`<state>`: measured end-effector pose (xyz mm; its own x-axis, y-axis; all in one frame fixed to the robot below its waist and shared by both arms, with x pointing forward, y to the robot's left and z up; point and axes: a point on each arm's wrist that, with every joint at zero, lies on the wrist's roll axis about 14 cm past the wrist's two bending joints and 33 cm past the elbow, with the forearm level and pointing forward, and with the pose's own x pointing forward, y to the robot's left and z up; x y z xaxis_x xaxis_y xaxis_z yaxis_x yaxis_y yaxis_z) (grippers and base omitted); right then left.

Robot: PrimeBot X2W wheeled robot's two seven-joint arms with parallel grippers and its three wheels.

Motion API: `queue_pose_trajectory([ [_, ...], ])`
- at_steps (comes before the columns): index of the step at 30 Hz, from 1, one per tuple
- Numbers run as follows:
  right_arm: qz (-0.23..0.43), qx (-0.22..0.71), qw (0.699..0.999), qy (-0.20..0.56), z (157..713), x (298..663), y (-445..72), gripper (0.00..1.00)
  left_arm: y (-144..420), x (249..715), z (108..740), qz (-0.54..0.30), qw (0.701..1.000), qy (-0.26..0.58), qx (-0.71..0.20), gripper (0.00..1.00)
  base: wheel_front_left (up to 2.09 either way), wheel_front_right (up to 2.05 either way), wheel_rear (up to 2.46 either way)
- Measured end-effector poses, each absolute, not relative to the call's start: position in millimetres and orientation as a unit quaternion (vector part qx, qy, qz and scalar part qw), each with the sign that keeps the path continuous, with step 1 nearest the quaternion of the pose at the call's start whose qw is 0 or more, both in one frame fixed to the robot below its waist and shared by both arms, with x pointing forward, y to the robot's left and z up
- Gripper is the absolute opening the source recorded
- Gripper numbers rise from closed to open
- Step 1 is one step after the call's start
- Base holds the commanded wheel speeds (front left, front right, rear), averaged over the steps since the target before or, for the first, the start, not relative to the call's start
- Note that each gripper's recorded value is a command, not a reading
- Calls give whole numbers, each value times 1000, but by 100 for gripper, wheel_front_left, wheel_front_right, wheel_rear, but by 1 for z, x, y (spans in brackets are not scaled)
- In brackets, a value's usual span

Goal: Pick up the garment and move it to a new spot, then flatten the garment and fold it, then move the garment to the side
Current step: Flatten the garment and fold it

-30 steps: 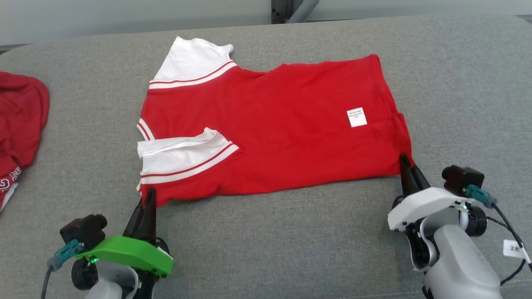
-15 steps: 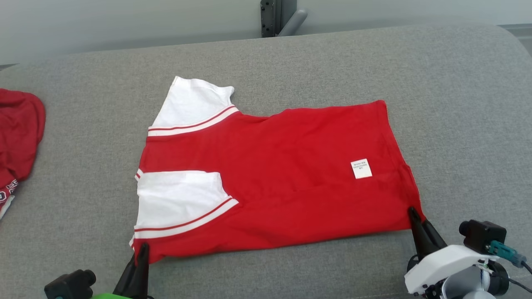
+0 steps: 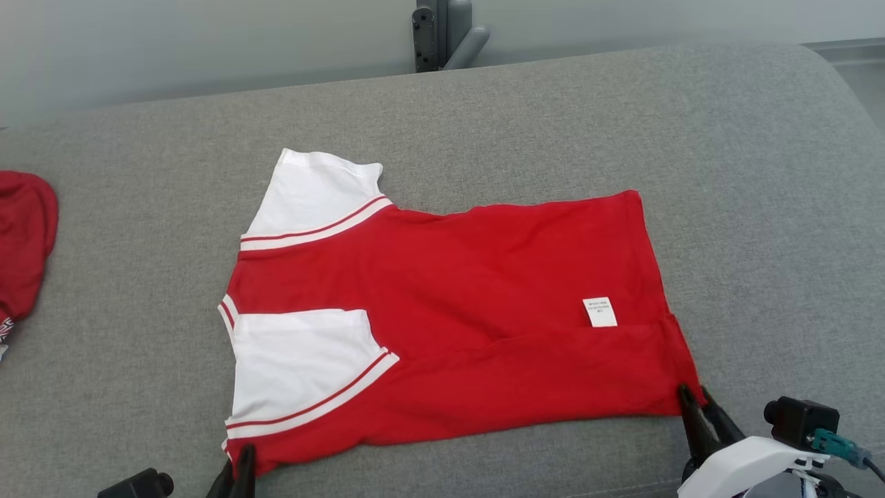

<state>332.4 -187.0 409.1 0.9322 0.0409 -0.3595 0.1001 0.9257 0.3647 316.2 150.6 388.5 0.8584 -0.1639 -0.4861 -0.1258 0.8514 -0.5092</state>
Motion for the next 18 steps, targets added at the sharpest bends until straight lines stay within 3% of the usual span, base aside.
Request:
queue_pose_trajectory([
  [2, -20, 193, 964, 182, 408, 332, -189, 100, 153, 318, 385, -7, 925, 267, -269, 93, 0, 0, 0],
  [3, -23, 193, 964, 182, 407, 331, -191, 100, 154, 318, 383, -7, 926, 267, -267, 100, 0, 0, 0],
  [10, -53, 165, 974, 147, 416, 335, -215, 100, 165, 337, 391, -13, 939, 238, -248, 100, 0, 0, 0],
  [18, -41, 105, 990, 84, 452, 371, -220, 100, 159, 407, 433, -78, 962, 192, -178, 100, 0, 0, 0],
])
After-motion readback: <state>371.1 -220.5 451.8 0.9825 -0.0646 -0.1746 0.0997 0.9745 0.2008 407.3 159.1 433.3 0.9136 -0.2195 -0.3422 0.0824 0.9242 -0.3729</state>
